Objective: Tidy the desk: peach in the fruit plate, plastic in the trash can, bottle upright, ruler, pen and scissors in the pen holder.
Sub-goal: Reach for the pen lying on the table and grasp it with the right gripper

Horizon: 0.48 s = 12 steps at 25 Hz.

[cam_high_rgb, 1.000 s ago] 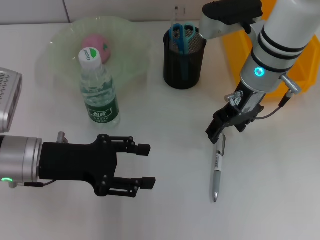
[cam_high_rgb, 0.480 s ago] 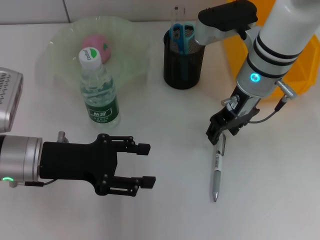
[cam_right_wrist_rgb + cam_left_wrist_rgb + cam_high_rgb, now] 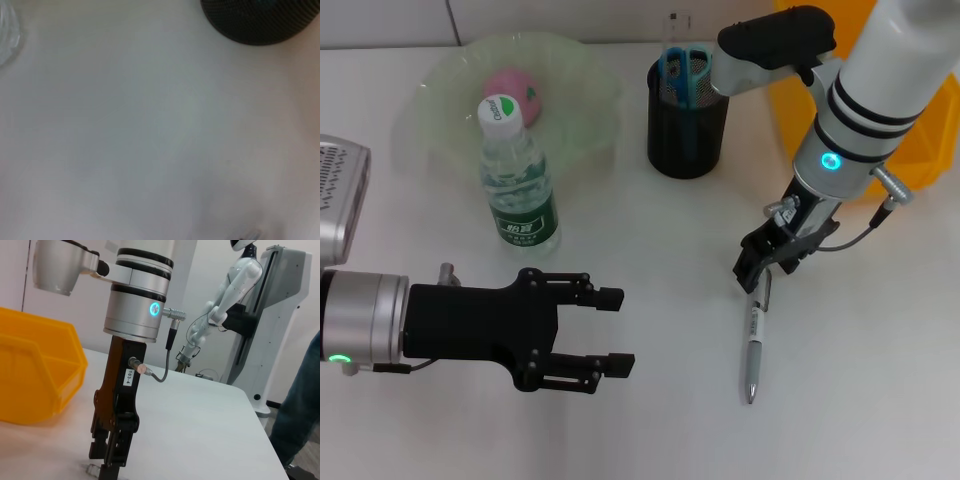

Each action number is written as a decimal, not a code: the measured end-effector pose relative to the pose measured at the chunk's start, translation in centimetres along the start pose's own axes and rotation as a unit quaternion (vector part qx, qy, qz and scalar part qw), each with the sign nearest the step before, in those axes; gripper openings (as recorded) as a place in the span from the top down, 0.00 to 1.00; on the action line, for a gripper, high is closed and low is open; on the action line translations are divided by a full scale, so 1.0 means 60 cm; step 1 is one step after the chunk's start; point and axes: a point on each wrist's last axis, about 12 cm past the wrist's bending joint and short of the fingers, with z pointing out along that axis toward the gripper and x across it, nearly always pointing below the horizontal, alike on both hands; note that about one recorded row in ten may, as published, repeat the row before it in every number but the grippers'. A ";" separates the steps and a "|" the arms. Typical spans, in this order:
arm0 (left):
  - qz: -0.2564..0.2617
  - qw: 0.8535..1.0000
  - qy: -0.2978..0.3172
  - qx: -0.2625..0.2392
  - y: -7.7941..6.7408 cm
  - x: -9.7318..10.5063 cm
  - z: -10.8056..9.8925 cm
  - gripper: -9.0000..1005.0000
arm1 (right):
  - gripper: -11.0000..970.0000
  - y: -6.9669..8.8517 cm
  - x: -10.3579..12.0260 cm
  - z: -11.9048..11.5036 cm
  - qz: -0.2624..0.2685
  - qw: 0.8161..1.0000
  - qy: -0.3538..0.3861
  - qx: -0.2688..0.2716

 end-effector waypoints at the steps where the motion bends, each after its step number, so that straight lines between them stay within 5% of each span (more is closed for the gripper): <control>1: 0.000 1.000 0.000 0.000 0.000 0.000 0.000 0.27 | 0.39 0.000 0.000 0.001 -0.002 1.000 0.001 0.001; 6: 0.001 1.000 -0.001 0.000 -0.001 0.001 0.001 0.27 | 0.39 0.006 0.000 0.003 -0.010 1.000 0.002 0.001; 12: 0.001 1.000 -0.002 0.000 -0.003 0.003 0.002 0.27 | 0.51 0.007 0.001 0.004 -0.013 1.000 0.003 0.004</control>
